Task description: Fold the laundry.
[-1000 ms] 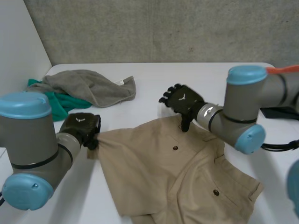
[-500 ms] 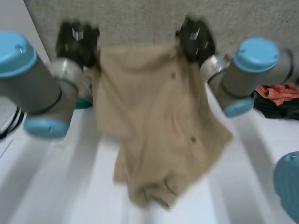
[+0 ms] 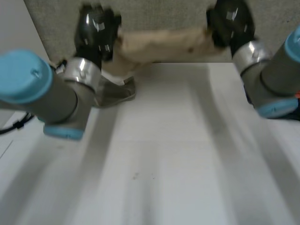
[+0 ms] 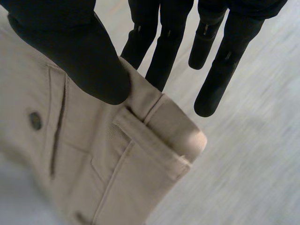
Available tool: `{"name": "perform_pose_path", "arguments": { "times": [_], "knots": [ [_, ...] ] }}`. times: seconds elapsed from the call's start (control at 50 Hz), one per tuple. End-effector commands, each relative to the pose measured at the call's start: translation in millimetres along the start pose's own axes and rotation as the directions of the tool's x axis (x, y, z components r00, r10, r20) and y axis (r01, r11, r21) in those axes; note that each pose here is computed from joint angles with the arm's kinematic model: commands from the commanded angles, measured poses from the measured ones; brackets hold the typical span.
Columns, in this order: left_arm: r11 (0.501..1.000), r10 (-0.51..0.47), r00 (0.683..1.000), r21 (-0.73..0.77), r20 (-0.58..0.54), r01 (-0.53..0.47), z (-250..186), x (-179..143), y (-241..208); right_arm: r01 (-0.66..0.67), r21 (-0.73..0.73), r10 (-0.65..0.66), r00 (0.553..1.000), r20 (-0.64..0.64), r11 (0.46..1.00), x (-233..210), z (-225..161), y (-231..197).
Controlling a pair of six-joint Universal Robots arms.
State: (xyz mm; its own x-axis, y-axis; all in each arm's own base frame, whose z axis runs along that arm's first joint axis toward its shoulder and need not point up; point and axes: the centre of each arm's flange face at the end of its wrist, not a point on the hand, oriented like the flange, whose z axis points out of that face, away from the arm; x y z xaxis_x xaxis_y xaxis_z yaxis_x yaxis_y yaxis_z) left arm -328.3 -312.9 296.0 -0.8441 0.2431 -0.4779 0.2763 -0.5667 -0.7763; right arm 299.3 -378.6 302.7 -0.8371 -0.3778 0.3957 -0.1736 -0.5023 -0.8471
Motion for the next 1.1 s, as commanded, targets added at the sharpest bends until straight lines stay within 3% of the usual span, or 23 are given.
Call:
{"name": "perform_pose_path", "arguments": {
  "times": [0.02,0.08,0.2,0.36,0.42,0.46,0.52,0.6,0.66,0.74,0.76,0.88,1.0,1.1],
  "knots": [
    [0.967,-0.022,0.985,-0.255,-0.171,-0.022,-60.4,44.6,59.9,-0.001,-0.392,0.055,0.99,0.127,0.92,-31.3,-73.4,68.8],
    [0.932,-0.047,0.971,-0.361,-0.235,-0.043,-86.8,53.5,72.6,0.08,-0.522,0.041,0.975,0.216,0.849,-39.5,-102.5,84.6],
    [0.858,-0.088,0.945,-0.505,-0.316,-0.089,-126.4,53.4,72.6,0.203,-0.648,0.032,0.943,0.331,0.734,-38.4,-136.8,96.7],
    [0.709,-0.114,0.91,-0.674,-0.399,-0.207,-188.3,41.3,35.9,0.331,-0.719,0.08,0.878,0.473,0.612,-33.3,-183.9,50.3],
    [0.641,-0.128,0.884,-0.717,-0.451,-0.273,-215.1,38.7,23.1,0.365,-0.734,0.105,0.855,0.508,0.573,-32.4,-201.9,37.2],
    [0.598,-0.151,0.849,-0.73,-0.507,-0.33,-236.7,40.1,14.4,0.426,-0.732,0.126,0.815,0.565,0.532,-34.2,-223.7,25.7],
    [0.576,-0.184,0.786,-0.712,-0.591,-0.401,-263.4,45.4,-2.0,0.506,-0.705,0.15,0.75,0.644,0.497,-38.7,-250.5,10.7],
    [0.597,-0.197,0.718,-0.663,-0.668,-0.453,-285.1,50.3,-23.9,0.544,-0.67,0.133,0.718,0.683,0.504,-39.2,-266.4,-6.0],
    [0.61,-0.194,0.705,-0.646,-0.683,-0.458,-288.0,51.2,-29.7,0.539,-0.669,0.127,0.722,0.68,0.512,-38.9,-268.5,-9.2],
    [0.639,-0.171,0.728,-0.637,-0.664,-0.431,-274.0,52.3,-30.6,0.525,-0.678,0.132,0.733,0.668,0.514,-36.0,-268.2,-8.5],
    [0.65,-0.166,0.757,-0.648,-0.631,-0.397,-261.8,50.9,-29.1,0.52,-0.683,0.132,0.738,0.662,0.513,-34.4,-267.3,-7.4],
    [0.663,-0.123,0.829,-0.667,-0.545,-0.34,-227.1,37.9,-17.2,0.494,-0.676,0.096,0.765,0.637,0.547,-25.7,-255.6,-4.6],
    [0.841,-0.032,0.89,-0.494,-0.455,-0.221,-151.5,55.3,-14.1,0.443,-0.601,-0.074,0.84,0.537,0.665,-11.9,-214.8,2.1],
    [0.929,0.086,0.939,-0.314,-0.332,-0.196,-76.9,58.9,14.6,0.354,-0.594,-0.102,0.904,0.415,0.723,-6.8,-177.2,32.9]
  ]
}}
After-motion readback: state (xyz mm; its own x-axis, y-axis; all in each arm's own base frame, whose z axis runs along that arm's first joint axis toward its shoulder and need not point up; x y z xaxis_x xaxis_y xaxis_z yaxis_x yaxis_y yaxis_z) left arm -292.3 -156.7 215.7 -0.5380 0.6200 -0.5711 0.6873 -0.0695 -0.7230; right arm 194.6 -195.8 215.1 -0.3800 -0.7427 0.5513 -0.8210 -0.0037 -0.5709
